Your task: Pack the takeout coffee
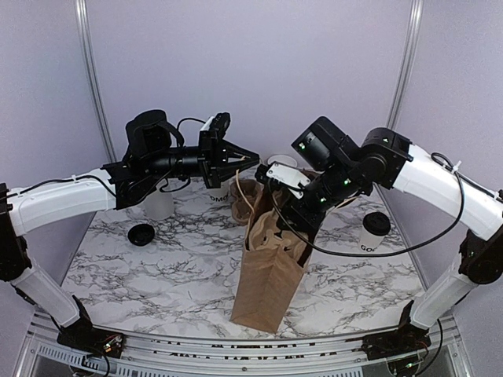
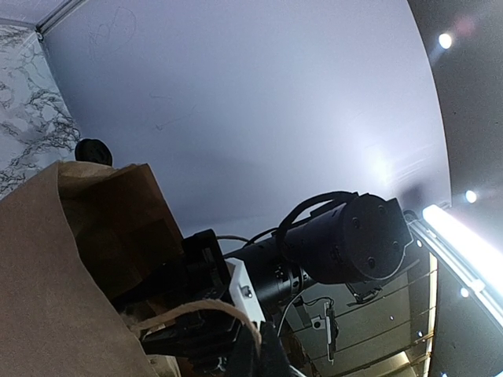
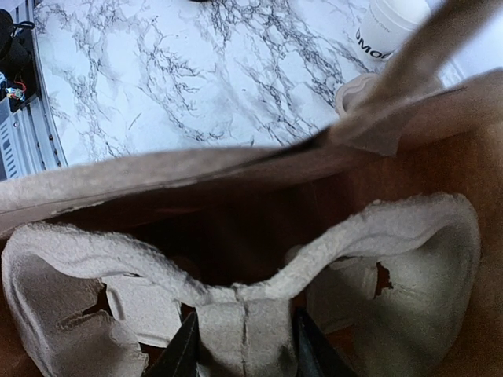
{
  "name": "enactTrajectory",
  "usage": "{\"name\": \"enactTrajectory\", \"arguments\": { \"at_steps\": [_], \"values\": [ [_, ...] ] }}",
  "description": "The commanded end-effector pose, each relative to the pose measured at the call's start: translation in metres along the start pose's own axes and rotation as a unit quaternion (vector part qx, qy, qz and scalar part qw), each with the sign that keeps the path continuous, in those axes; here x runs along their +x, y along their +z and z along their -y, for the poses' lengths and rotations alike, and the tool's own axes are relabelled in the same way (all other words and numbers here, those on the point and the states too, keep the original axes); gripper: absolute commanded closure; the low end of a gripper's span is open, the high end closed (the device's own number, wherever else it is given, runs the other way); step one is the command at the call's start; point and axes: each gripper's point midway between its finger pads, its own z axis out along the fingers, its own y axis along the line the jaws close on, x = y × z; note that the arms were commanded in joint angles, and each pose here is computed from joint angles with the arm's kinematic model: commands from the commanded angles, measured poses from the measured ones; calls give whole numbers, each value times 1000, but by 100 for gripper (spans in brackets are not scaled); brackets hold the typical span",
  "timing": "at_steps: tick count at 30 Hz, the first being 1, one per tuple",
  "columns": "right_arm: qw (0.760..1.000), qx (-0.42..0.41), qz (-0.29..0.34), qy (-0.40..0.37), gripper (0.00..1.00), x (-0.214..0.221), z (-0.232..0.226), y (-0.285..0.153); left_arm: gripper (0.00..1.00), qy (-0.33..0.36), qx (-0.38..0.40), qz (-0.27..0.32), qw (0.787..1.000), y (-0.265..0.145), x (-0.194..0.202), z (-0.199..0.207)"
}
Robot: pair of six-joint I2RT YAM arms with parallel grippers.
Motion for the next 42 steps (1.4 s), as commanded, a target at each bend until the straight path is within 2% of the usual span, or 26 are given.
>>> {"name": "enactTrajectory", "arguments": {
  "at_steps": [1,9,17,33,42],
  "values": [
    [1000,7,24,-6,66,-12,4,-9,100,27,24,-4,999,-1,2,16],
    [1000,7,25,-7,63,-11,4,-9,100,24,21,-4,999,-1,3,14],
    [1000,10,27,-6,44,-13,5,-13,100,23,22,-5,999,0,2,14],
    [999,20,51,-1,41,-29,7,-26,100,22,21,-4,1000,-1,3,13],
    [993,31,115,18,33,-58,12,-51,100,21,19,-5,1000,-1,4,11]
  ]
}}
